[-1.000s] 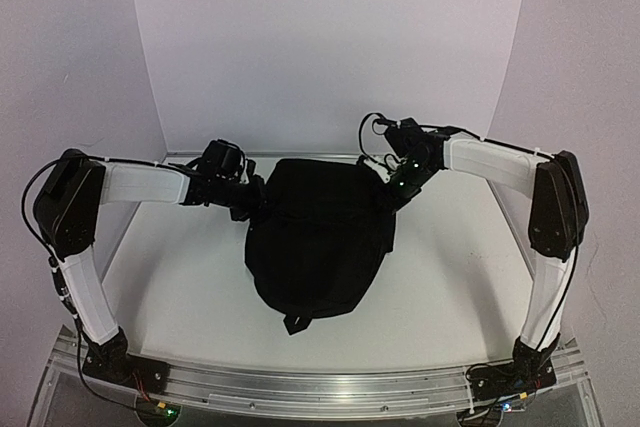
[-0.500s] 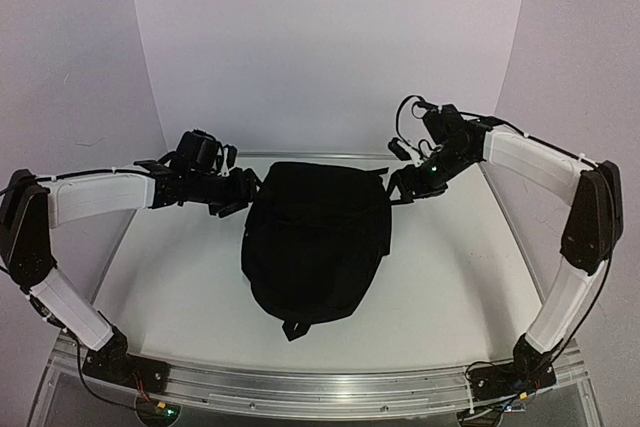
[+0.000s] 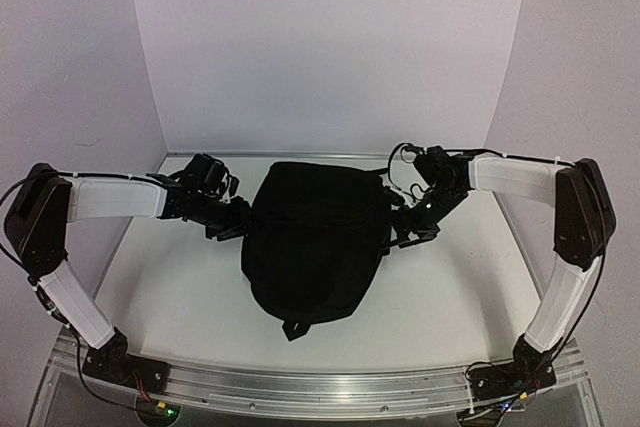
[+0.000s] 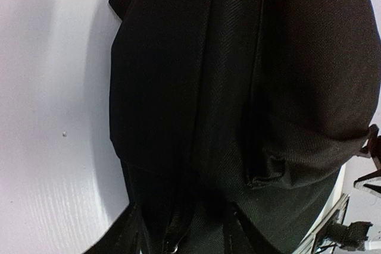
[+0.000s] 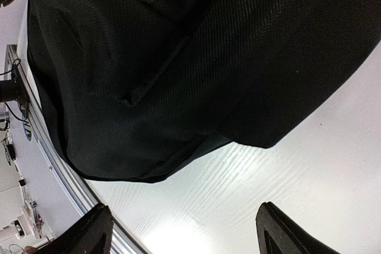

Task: Pack the student bag
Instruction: Adjust the student bag at the center of the board.

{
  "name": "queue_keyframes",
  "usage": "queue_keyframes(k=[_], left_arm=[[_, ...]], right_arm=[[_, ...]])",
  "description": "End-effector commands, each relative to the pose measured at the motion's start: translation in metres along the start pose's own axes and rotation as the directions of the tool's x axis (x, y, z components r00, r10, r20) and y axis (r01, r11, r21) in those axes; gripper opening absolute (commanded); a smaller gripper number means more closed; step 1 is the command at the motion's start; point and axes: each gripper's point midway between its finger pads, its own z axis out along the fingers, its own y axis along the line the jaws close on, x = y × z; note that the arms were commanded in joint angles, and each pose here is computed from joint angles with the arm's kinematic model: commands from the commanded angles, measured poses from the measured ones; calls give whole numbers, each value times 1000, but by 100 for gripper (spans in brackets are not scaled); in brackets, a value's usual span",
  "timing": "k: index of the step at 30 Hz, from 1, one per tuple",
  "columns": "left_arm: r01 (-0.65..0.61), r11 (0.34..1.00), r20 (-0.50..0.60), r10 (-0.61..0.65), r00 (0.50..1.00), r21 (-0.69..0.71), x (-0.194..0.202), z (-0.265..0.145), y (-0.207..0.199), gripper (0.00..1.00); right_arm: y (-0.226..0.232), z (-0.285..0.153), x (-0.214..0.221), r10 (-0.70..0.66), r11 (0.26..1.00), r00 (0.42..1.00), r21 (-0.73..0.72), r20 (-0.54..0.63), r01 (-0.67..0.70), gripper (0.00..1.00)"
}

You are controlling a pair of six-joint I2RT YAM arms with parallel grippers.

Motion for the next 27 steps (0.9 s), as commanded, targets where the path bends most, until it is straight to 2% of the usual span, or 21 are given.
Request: queue_keyframes(k=[1,5,9,13,16,18,19,24,27], left_arm=[[-75,987,-30,80,996,139,13,21,-43,27],[-84,975,-60,98,993,205,22,37,-69,10],[-88,951,-36,103,994,297,17,34,-90,7],[-104,951,12,105,994,290,6,25,-94,2],[-107,959,54,96,994,263,-9,18,-90,0],[-86,966,66,72,995,243,-21,14,-83,0],[-75,970,76,59,995,232,-29,11,-79,0],[-18,976,125,-10,992,216,-68,-3,-57,0],[-9,973,111,-17,994,229,-71,-1,-52,0]], right_arm=[[3,5,-30,-17,999,999,-34,48,19,81],[-1,4,-57,-35,999,996,-11,82,36,73],[-8,-5,-80,-59,998,990,39,127,54,68],[-7,-17,-95,-68,997,983,49,168,60,53],[-3,-27,-104,-83,996,976,57,199,73,33],[1,-33,-112,-85,996,971,57,221,75,7],[2,-36,-115,-85,996,970,57,229,74,0],[13,-50,-117,-68,997,963,44,259,59,0],[15,-61,-113,-95,994,957,77,276,76,0]])
